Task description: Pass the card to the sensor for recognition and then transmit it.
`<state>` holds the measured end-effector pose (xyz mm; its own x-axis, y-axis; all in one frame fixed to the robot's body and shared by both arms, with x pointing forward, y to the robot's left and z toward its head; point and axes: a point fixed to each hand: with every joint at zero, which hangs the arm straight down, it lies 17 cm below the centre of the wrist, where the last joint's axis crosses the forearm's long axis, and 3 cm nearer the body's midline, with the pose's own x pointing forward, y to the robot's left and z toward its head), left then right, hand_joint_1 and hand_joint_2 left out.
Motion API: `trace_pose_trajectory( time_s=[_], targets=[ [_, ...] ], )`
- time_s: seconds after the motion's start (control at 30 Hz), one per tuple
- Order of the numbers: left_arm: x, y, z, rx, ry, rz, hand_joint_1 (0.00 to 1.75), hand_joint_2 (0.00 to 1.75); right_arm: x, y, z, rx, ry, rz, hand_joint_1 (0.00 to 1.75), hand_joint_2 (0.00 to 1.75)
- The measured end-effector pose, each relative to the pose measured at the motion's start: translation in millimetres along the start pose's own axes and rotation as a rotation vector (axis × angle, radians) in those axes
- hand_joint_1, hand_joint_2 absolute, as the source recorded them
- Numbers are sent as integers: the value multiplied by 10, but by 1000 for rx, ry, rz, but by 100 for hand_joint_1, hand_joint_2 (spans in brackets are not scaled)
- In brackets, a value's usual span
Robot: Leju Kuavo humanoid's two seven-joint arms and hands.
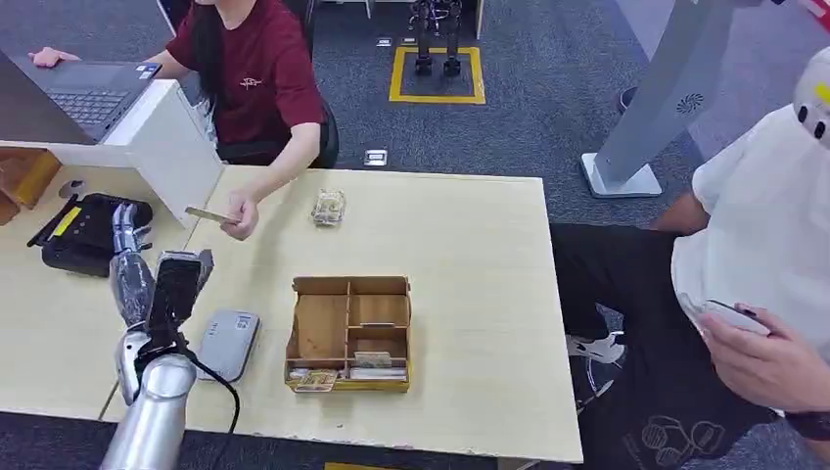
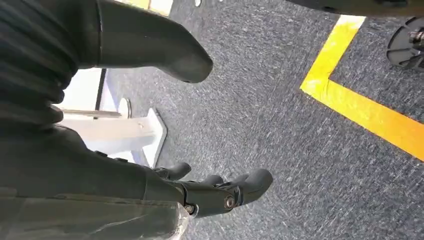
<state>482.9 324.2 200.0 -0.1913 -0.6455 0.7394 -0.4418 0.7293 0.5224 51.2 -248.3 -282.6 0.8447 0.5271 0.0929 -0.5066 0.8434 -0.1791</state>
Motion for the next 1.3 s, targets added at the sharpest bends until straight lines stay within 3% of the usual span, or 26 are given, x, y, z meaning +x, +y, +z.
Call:
trace_pose_trajectory(
  time_s=[0.27, 0.47, 0.6, 0.87, 1.3],
  targets=[
    [500, -393, 529, -250, -162, 20, 0, 175, -45, 5, 0, 1, 11, -41, 0, 175],
    [788, -466, 797, -328, -253, 61, 0, 175, -62, -2, -1, -1, 18, -57, 0, 175],
    [999, -526, 1153, -415, -346, 67, 0, 175, -61, -14, -4, -4, 15, -73, 0, 175],
    [1060, -543, 1812, -520, -459, -22, 0, 175, -69, -23, -5, -6, 12, -89, 0, 175],
    [1077, -608, 2298, -539, -519, -151, 0, 175, -65, -52, -10, -11, 6, -89, 0, 175]
  ],
)
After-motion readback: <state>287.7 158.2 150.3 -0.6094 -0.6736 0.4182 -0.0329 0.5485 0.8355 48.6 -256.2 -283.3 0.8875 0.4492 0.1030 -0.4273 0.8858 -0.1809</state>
